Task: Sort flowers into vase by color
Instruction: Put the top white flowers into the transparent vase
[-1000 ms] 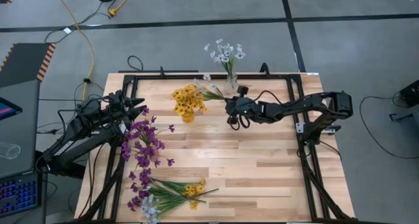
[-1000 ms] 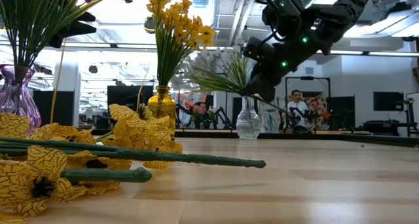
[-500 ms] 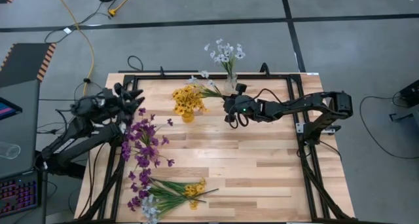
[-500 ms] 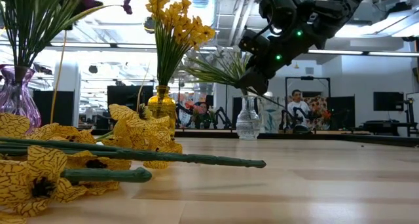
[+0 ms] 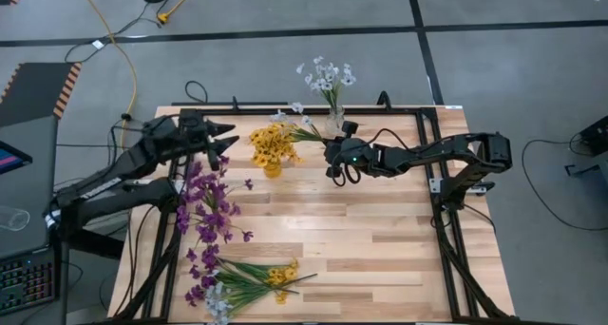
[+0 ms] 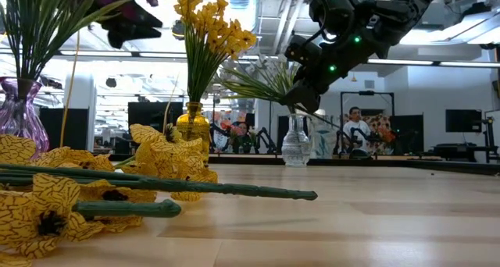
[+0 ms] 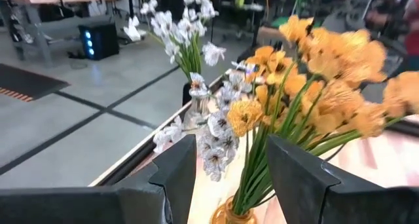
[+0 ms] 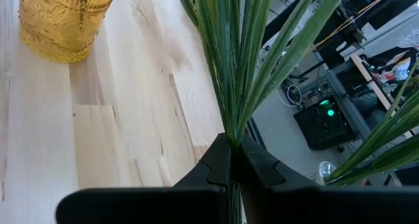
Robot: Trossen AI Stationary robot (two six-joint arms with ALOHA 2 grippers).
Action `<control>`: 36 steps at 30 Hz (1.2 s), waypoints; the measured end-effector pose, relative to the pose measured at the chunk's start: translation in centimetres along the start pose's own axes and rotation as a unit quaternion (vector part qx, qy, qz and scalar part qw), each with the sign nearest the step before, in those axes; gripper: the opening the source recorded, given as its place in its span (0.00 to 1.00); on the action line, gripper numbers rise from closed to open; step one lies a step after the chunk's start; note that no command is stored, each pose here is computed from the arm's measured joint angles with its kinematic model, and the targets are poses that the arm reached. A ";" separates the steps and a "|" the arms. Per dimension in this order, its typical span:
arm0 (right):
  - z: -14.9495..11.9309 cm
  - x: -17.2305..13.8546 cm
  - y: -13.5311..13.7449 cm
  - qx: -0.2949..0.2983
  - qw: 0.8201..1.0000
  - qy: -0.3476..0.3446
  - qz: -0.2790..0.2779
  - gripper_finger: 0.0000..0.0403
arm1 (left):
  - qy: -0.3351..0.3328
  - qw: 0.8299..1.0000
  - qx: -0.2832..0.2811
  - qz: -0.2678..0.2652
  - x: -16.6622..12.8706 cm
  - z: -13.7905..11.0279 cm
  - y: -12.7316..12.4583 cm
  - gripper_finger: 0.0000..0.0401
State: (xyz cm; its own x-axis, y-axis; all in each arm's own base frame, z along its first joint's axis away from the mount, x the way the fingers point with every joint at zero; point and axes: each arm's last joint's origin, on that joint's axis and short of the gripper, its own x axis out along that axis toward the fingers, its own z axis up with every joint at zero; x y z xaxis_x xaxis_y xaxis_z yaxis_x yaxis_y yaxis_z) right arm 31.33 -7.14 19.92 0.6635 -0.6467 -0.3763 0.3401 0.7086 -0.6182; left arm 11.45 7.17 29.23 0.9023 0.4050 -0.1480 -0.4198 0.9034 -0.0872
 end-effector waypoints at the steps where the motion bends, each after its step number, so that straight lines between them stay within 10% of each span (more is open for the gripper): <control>1: 0.0 0.0 0.0 0.000 1.000 0.000 0.000 0.10 | 0.005 1.000 0.003 0.000 0.3 0.1 0.0 0.42; 36: -1.8 -0.6 1.0 -0.100 0.990 0.092 0.041 0.13 | -0.002 1.000 0.007 -0.001 -2.5 1.2 -0.5 0.42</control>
State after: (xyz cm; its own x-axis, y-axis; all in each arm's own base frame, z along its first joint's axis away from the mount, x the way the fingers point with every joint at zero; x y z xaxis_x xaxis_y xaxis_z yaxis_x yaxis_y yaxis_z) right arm 30.05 -6.56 18.31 0.5442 -0.6433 -0.5385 0.1388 0.7021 -0.6984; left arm 9.53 5.86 30.80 0.9034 0.4039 -0.1440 -0.4168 0.9061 -0.0730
